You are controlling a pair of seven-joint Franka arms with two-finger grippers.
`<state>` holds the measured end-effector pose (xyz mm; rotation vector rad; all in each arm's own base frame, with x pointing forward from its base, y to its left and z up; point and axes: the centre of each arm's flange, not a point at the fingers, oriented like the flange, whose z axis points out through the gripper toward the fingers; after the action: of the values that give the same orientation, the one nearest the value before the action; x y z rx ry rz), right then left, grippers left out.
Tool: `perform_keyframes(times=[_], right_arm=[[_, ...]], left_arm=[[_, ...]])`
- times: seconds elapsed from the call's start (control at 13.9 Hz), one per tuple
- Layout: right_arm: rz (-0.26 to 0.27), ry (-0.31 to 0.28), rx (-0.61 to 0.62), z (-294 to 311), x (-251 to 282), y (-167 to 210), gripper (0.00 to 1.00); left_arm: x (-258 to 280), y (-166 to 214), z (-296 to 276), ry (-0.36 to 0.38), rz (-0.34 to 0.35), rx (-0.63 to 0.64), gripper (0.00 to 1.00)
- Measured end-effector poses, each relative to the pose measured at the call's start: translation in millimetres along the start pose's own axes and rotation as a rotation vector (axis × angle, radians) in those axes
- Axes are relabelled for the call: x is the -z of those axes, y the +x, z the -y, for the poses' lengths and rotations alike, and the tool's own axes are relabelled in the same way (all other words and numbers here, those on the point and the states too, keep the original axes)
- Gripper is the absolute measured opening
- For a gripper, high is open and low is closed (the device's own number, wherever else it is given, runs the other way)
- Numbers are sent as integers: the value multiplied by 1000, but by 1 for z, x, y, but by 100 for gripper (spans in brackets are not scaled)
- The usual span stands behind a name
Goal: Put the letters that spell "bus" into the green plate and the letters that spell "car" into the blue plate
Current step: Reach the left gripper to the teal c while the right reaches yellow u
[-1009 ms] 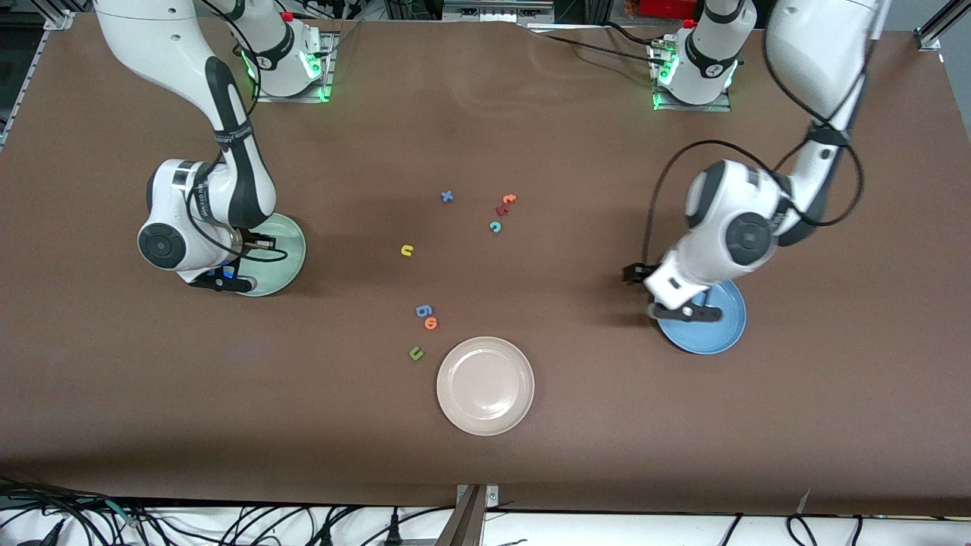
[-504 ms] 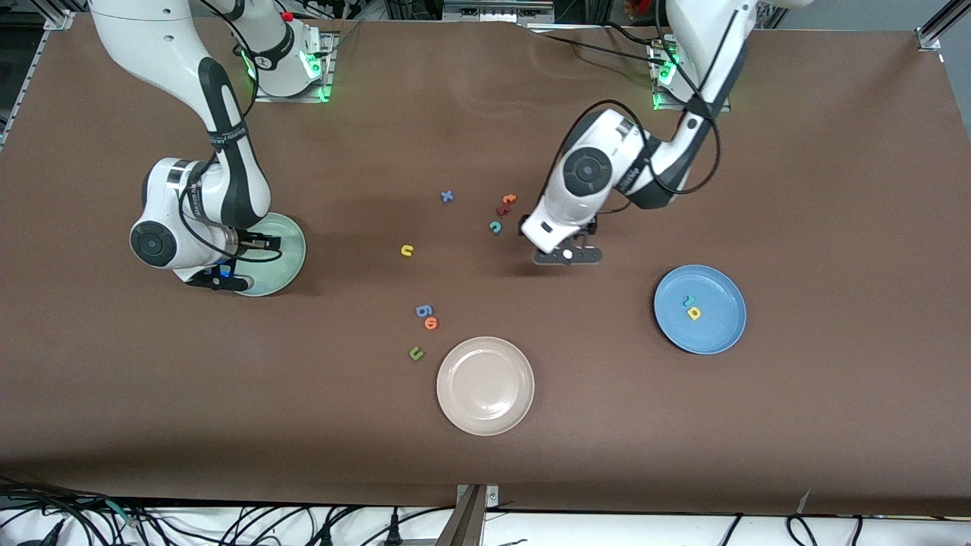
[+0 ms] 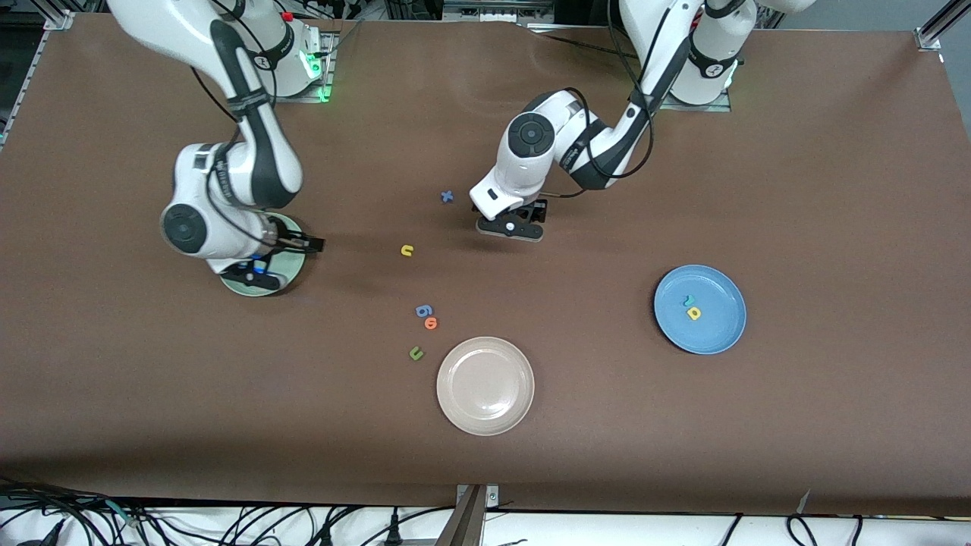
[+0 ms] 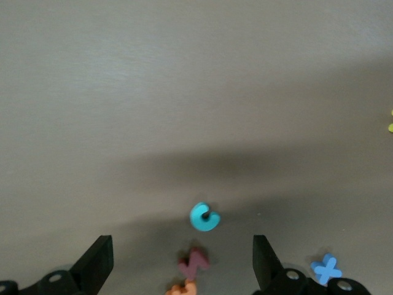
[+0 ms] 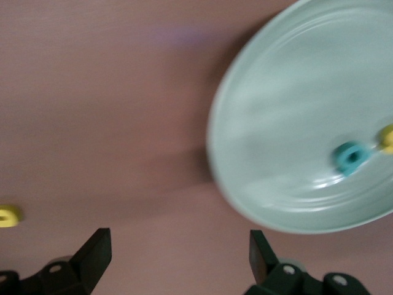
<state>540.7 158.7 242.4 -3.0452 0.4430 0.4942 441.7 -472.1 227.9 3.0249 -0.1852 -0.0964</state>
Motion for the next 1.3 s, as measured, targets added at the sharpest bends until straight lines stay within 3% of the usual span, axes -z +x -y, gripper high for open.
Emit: perform_keyframes(times=[0.58, 1.3], right_arm=[[-191, 62, -274, 127, -48, -56, 100], [-223, 85, -289, 155, -68, -58, 99]], left_arm=[[-31, 2, -25, 33, -16, -101, 100], [-57, -16, -35, 43, -6, -136, 99]])
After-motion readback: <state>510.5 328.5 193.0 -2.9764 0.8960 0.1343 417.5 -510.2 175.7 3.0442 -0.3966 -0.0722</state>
